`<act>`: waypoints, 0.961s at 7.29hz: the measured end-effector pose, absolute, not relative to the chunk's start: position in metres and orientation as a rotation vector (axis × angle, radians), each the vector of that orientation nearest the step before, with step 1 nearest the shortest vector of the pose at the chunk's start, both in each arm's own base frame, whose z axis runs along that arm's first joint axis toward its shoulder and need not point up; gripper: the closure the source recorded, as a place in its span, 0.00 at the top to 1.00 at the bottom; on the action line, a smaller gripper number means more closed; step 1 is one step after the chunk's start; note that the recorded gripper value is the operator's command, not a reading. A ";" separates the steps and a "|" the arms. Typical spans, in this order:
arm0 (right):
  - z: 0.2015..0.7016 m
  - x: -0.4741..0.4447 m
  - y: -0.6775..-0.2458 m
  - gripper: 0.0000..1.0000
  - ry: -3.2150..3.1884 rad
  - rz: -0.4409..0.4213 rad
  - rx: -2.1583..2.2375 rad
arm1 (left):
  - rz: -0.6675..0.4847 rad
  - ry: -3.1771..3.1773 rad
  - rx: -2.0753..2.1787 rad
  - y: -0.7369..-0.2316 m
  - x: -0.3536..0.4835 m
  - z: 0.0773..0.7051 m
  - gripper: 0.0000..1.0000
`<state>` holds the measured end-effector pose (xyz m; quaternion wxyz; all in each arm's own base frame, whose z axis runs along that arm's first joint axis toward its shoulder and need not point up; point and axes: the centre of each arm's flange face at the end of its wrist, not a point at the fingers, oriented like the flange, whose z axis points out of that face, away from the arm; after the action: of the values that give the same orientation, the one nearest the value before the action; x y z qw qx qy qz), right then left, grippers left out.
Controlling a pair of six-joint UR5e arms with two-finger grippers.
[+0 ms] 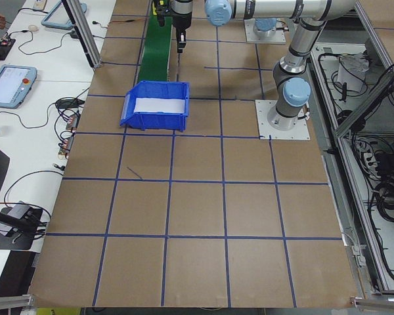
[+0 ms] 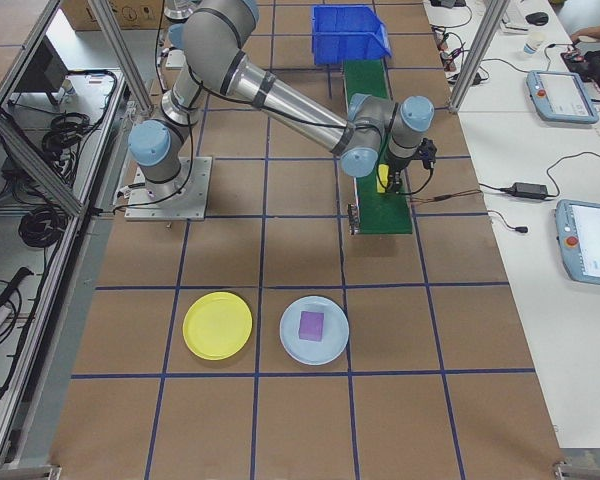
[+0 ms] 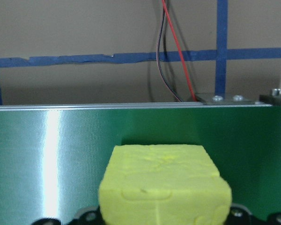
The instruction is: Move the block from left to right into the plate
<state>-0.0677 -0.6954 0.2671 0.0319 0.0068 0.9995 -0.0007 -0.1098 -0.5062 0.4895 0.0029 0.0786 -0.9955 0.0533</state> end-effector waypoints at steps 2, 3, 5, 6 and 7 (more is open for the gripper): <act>0.308 -0.090 -0.674 0.22 3.144 0.041 0.048 | 0.169 -3.144 0.243 -0.507 -0.109 0.488 1.00; 0.325 -0.125 -0.653 0.22 3.165 0.107 0.077 | 0.169 -3.153 0.247 -0.507 -0.108 0.487 1.00; 0.344 -0.234 -0.581 0.23 3.143 0.209 0.091 | 0.172 -3.157 0.253 -0.507 -0.108 0.488 1.00; 0.339 -0.293 -0.533 0.23 3.126 0.219 0.069 | 0.172 -3.158 0.256 -0.507 -0.107 0.488 1.00; 0.327 -0.353 -0.479 0.23 3.112 0.220 0.070 | 0.179 -3.158 0.257 -0.507 -0.106 0.490 1.00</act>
<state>-0.3526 -0.4788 0.3271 0.0104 0.0225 0.9972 0.0706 -0.1062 -0.5071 0.4899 -0.0159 0.0810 -0.9950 0.0563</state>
